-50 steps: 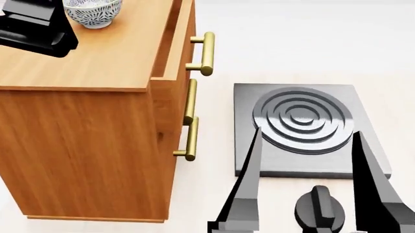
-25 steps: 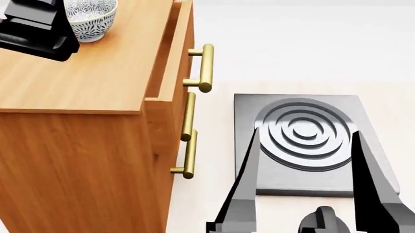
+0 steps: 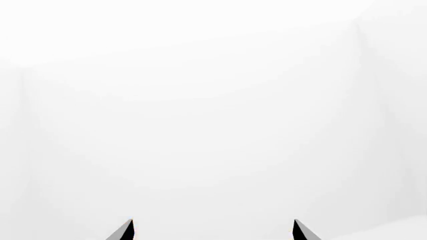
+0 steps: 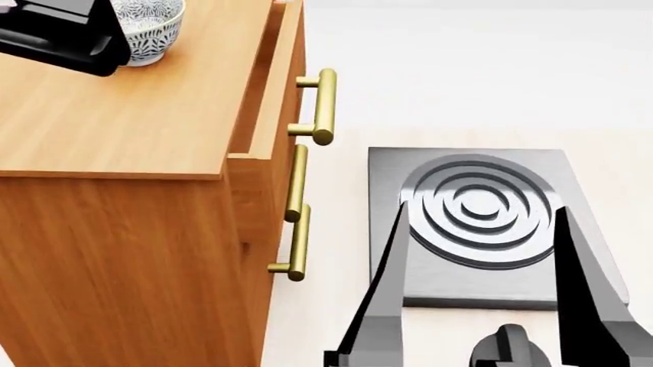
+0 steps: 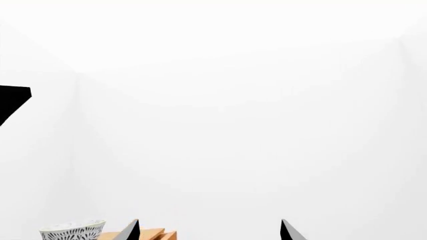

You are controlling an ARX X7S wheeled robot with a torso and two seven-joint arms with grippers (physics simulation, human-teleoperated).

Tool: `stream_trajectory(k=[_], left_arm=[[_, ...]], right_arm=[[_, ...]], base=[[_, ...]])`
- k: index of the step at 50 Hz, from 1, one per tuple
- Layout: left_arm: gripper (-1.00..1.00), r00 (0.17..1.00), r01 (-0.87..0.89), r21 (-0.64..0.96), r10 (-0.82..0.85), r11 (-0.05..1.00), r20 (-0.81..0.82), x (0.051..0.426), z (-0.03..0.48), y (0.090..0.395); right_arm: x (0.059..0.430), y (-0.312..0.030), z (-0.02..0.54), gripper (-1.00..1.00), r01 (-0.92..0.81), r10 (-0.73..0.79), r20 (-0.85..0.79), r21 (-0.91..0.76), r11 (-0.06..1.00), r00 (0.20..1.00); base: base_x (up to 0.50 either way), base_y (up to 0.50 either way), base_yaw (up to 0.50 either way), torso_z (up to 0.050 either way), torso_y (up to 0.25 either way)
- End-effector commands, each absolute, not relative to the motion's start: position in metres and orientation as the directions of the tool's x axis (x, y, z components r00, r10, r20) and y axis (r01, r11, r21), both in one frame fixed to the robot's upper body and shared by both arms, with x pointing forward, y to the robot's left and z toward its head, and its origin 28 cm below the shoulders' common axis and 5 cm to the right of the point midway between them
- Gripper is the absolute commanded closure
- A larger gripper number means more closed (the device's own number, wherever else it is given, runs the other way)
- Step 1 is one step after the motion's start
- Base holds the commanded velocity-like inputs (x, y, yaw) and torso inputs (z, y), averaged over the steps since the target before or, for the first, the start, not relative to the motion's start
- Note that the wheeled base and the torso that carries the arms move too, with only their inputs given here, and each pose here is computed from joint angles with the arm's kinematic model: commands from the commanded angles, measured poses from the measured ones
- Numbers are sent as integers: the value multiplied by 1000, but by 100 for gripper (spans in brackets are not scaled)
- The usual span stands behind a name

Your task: Pick the akita bowl on the wooden cabinet and place it on the plate.

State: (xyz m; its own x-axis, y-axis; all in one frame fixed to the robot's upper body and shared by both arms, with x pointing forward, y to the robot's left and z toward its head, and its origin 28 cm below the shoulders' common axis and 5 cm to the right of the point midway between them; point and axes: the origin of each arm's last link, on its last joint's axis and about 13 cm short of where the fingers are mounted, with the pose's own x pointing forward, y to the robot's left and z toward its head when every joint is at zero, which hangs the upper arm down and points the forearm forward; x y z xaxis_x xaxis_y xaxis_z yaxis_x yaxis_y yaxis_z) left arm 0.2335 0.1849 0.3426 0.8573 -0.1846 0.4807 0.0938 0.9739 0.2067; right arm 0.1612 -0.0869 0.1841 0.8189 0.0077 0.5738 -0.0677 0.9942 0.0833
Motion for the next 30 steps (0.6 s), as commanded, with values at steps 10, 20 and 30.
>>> stream_trajectory(k=[10,20,30], left_arm=[[-100,897,100,176,-166,979,409,262,372,177],[-100,940,53,216,-122,975,318,289,402,171],[-100,929,175,118,-203,978,309,305,433,169]], right_arm=[[163,-88,183,-100,-63,3,571,85,994,821],[162,-89,184,-100,-62,3,572,83,995,820],[161,-88,185,-100,-67,6,576,85,994,817]], base=[[0,0,0,0,0],[0,0,0,0,0],[0,0,0,0,0]])
